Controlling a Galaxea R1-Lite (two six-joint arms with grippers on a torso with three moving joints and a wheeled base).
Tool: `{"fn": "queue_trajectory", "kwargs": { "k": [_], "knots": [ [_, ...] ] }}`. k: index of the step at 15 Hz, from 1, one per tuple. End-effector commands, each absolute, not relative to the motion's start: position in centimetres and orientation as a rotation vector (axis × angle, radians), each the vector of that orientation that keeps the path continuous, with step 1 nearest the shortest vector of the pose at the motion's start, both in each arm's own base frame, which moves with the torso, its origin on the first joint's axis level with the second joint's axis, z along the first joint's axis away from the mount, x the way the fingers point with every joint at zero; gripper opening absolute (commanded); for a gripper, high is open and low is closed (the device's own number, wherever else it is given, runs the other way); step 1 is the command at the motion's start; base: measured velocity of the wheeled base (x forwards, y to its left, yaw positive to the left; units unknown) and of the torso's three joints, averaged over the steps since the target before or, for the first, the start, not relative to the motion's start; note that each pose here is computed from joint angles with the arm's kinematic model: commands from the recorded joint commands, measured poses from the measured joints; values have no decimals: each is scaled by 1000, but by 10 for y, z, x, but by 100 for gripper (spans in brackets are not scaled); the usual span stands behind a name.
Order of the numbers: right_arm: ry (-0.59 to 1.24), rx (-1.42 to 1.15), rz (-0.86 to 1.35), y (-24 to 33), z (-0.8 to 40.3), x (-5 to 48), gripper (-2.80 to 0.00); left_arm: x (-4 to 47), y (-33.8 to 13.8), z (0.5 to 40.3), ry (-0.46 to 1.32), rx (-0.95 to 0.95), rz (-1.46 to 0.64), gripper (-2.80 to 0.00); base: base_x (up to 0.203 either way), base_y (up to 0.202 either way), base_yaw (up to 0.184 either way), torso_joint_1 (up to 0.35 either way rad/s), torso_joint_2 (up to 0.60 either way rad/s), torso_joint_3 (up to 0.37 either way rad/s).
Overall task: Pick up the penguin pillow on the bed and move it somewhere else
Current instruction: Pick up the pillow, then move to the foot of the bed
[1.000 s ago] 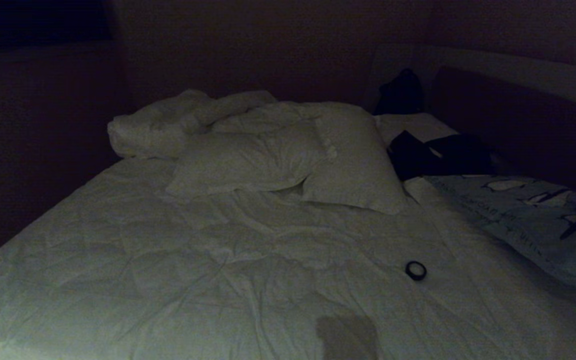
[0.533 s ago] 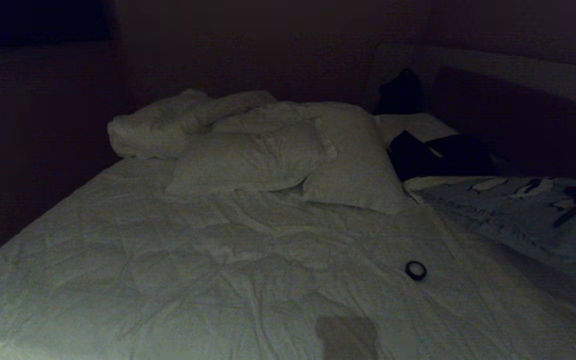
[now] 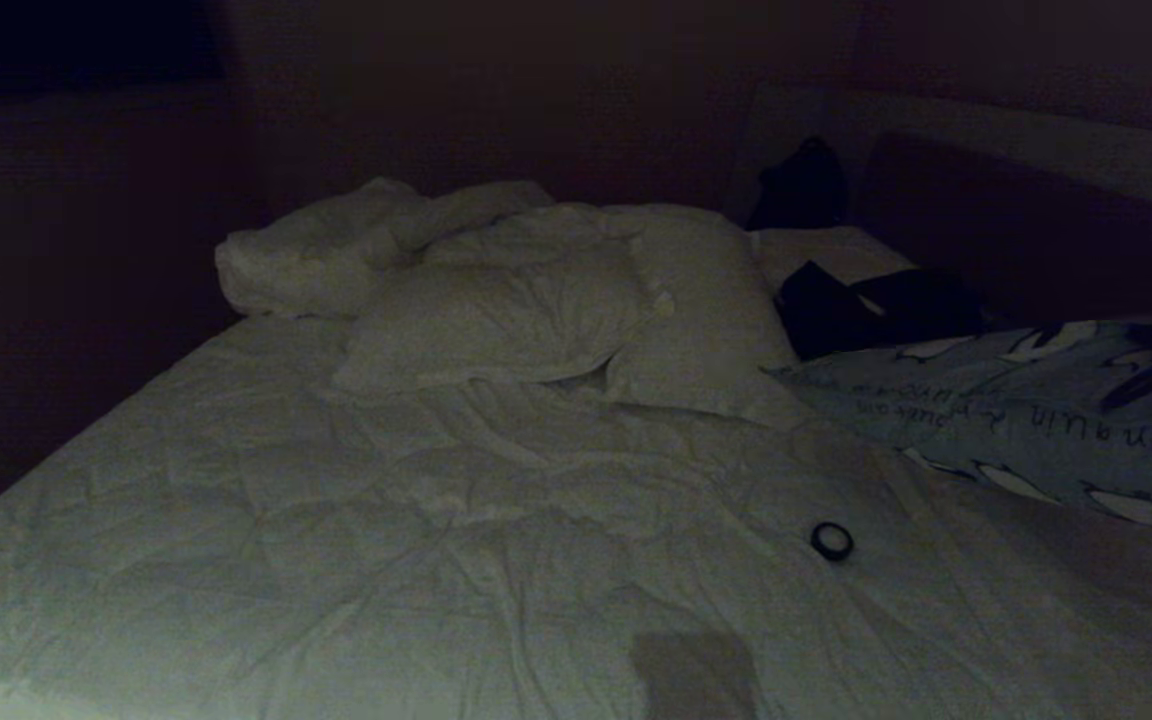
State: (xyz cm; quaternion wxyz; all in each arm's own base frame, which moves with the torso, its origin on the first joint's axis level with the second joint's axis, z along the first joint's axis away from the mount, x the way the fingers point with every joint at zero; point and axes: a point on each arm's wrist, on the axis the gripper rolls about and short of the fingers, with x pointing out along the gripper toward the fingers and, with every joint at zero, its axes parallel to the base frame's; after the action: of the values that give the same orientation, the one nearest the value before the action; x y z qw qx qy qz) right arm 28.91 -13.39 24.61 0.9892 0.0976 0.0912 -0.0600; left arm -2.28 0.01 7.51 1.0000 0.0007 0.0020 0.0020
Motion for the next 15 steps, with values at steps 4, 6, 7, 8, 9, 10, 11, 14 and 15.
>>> {"fn": "queue_trajectory", "kwargs": {
  "k": [4, 6, 7, 8, 9, 10, 11, 14, 15],
  "knots": [
    [77, 187, -77, -106, 281, 256, -280, -23, 0, 75, 5, 2, 5, -280, 0, 0, 0, 0, 0, 0],
    [71, 183, -62, -101, 283, 254, -280, -23, 0, 75, 6, 5, 5, -280, 0, 0, 0, 0, 0, 0],
    [69, 182, -59, -100, 283, 253, -280, -23, 0, 75, 6, 3, 5, -280, 0, 0, 0, 0, 0, 0],
    [73, 184, -55, -99, 282, 253, -280, -23, 0, 75, 6, 2, 5, -280, 0, 0, 0, 0, 0, 0],
    [73, 184, -55, -99, 282, 253, -280, -23, 0, 75, 6, 2, 5, -280, 0, 0, 0, 0, 0, 0],
    [76, 185, -54, -99, 281, 254, -280, -23, 0, 75, 6, 2, 5, -280, 0, 0, 0, 0, 0, 0],
    [78, 185, -54, -99, 281, 254, -280, -23, 0, 75, 6, 0, 5, -280, 0, 0, 0, 0, 0, 0],
    [82, 186, -54, -99, 279, 256, -280, -23, 0, 75, 5, 0, 3, -280, 0, 0, 0, 0, 0, 0],
    [83, 186, -54, -100, 279, 256, -280, -23, 0, 75, 5, -3, 3, -280, 0, 0, 0, 0, 0, 0]
  ]
}}
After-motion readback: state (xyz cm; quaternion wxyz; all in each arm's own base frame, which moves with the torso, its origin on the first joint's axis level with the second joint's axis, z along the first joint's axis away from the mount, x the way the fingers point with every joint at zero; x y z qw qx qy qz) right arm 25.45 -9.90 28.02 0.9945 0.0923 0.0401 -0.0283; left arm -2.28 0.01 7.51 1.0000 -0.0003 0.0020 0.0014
